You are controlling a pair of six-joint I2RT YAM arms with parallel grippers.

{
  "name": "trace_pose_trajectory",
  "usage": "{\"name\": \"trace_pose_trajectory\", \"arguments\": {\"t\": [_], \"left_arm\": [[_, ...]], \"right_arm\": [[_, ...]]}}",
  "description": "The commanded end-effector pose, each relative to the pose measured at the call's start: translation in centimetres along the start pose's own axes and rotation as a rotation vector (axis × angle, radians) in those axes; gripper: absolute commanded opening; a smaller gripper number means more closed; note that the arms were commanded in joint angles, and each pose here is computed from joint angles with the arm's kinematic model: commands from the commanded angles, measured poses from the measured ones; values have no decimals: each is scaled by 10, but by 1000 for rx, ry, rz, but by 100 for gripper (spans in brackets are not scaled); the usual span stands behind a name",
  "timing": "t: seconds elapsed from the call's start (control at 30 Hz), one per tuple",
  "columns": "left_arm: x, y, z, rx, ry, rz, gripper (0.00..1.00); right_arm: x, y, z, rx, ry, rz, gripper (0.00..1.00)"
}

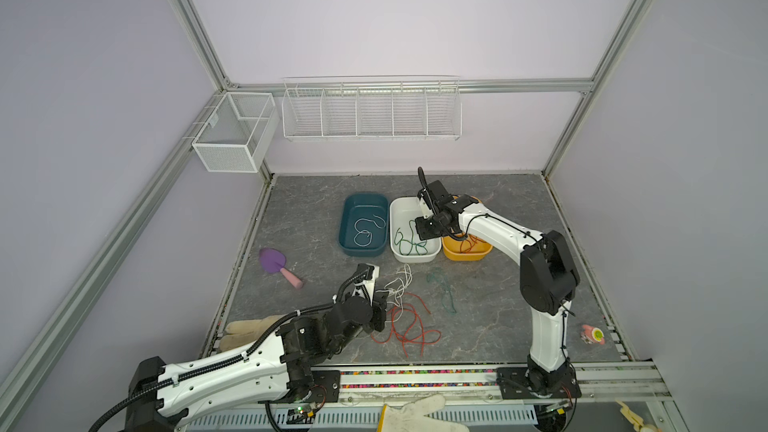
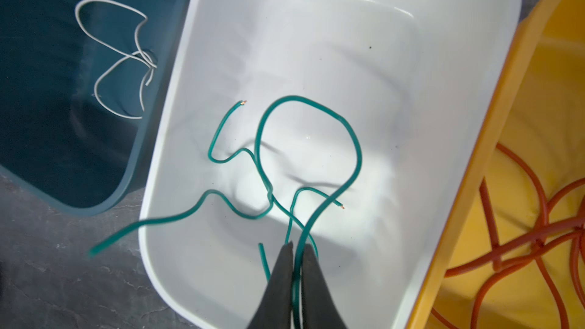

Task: Untangle the cables
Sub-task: 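Lower the green wire into the white tub and open the right gripper, then move the right gripper back down toward the wire pile beside the left gripper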

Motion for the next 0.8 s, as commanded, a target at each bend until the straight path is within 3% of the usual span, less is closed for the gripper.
{"name": "trace_pose_trajectory", "arguments": {"t": [0.0,0.23,0.33,0.63,0.77], "left_arm": [[0,1,-4,-23,-35,-3,0],[-6,5,-3,-16,-35,19,0],[-8,6,-3,-19,-38,22,0],[-12,12,-7,-32,-43,35,0],[-15,17,-9,-35,-38,46,0]], "right_arm": [[1,-2,-2,1,-3,6,14],[2,-15,-1,2,-3,-6,21],[2,-29,5,38,2,-33,29],[-31,-86,50,326,26,-182,53],[-60,-102,75,447,16,-220,58]]}}
Point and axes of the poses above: each gripper's point midway between its finger pads, its own y axis out along the fingers, its own z axis along the line the jaws close on, x = y × z, the point moved 2 cm from there along -y, back along the fingers, and after that the axes turned 15 degrees about -y, right-handed, at the moved point
